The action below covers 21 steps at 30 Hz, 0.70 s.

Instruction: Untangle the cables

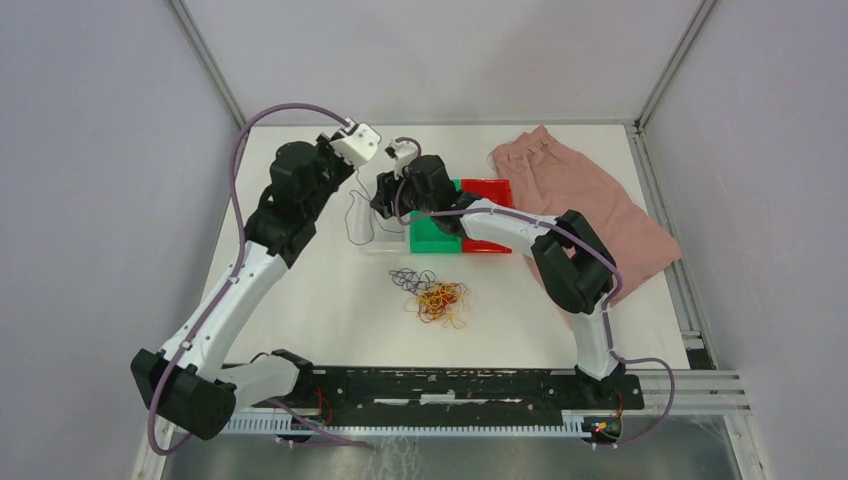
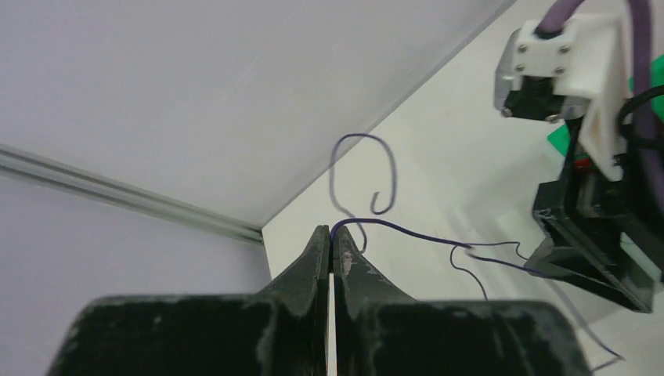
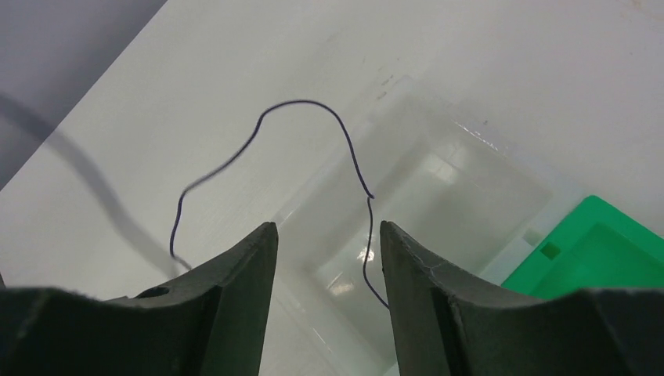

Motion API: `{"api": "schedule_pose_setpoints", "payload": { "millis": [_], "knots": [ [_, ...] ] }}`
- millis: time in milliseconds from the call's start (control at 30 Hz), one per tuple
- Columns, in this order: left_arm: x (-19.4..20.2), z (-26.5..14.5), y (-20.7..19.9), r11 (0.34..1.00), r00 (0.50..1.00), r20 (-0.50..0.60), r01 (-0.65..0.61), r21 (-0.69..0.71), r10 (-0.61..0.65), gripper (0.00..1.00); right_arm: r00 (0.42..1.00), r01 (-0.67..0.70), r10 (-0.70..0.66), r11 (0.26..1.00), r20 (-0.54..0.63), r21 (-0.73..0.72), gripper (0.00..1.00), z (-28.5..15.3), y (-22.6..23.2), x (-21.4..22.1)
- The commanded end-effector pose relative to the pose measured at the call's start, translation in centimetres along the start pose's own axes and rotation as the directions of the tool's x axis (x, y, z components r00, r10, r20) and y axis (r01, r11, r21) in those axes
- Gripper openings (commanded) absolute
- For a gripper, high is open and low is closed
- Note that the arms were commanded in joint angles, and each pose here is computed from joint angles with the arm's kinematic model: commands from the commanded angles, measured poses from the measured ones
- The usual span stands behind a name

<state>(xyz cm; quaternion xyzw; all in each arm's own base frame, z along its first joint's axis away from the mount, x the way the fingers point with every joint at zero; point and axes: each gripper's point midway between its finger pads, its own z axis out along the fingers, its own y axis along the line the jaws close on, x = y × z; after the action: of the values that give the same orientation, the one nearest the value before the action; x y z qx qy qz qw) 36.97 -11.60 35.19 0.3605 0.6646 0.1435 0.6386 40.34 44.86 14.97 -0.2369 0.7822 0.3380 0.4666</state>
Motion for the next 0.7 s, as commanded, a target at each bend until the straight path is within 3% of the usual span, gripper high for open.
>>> {"api": "schedule_pose_setpoints", "payload": {
  "millis": [0,167,467,667],
  "knots": [
    [-2.6,0.9,2.4,0.994,0.989,0.103,0.108,-0.033,-0.104,0.03,0.999,-0.007,0.005,0.999,0.036,0.053,0.58,-1.4,-0.5,-2.9],
    [-3.8,1.8,1.3,0.987,0.977,0.143,0.156,0.034,-0.160,0.03,0.999,-0.035,0.031,0.993,0.031,0.117,0.59,-5.1,-2.6,-2.3],
    [-8.7,3.5,0.6,0.948,0.929,0.221,0.256,0.189,-0.295,0.03,0.986,-0.132,0.104,0.965,0.130,0.227,0.59,-11.3,-6.6,-2.7],
    [-5.8,5.6,-1.4,0.952,0.950,0.150,0.243,0.188,-0.272,0.03,0.976,-0.161,0.118,0.958,0.183,0.237,0.59,-13.9,-6.7,-2.8]
  ]
}}
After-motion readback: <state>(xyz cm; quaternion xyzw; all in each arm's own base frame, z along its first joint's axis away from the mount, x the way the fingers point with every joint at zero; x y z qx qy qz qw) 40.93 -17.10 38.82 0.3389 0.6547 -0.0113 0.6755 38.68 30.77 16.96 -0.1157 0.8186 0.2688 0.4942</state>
